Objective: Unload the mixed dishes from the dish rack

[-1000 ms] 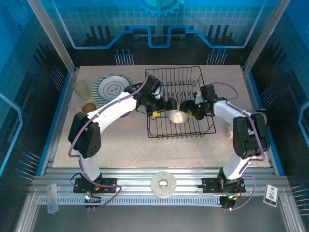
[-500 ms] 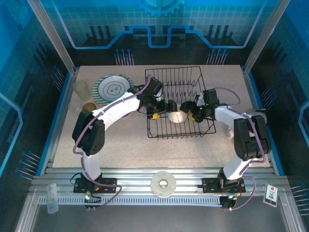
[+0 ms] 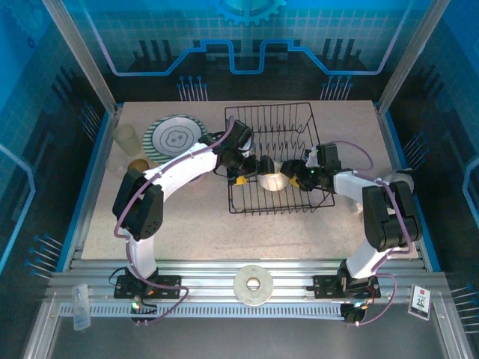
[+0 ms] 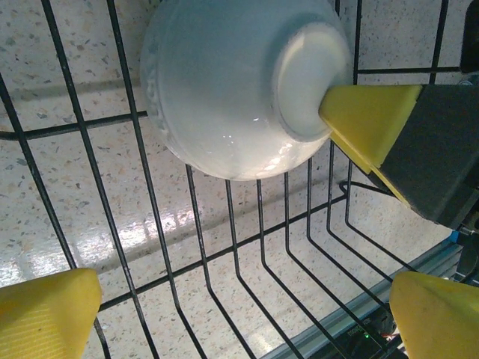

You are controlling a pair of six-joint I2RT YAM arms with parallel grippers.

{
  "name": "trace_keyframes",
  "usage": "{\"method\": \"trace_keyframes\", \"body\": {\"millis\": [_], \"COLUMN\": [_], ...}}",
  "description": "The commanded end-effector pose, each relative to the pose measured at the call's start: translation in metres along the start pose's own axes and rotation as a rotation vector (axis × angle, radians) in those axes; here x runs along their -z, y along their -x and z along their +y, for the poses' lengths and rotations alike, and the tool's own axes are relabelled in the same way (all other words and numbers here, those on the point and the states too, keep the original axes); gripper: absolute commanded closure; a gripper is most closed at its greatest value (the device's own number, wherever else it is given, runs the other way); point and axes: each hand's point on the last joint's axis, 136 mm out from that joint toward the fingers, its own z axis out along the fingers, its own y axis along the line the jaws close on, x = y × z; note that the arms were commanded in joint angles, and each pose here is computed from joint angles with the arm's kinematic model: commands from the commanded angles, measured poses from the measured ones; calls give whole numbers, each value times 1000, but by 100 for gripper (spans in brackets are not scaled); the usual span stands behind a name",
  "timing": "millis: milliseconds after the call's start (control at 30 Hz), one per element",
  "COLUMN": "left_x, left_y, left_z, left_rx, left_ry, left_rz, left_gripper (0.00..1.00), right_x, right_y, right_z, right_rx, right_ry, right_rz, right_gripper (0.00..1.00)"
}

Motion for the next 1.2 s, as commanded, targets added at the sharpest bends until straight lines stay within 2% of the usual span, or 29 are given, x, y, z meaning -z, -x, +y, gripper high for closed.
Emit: {"method": "trace_keyframes", "body": {"millis": [0,133,400,633,1167], "left_x": [-3,-10,-25,-29,-59], "left_y": [1,1,6,25,34], "left_z": [2,7,8,3,11], "left_rx": [-19,-29,5,44,88], "left_ry": [40,57,18,-113,-119], "left_rz": [4,25,50,48,100], "left_gripper": [1,1,1,1,1], "right_x": [-4,-3,0,3,0], "right_y": [-39,-41,-45,-46,-56], "right_z": [-75,-83,-92,-93,-104], "right_rx": [-167,-184,-231,-260,-377], "right_ry": [-234,-248,-248,-253,-266], "right_rz": [71,70,63,62,83], "right_gripper": [43,53,61,70,84]}}
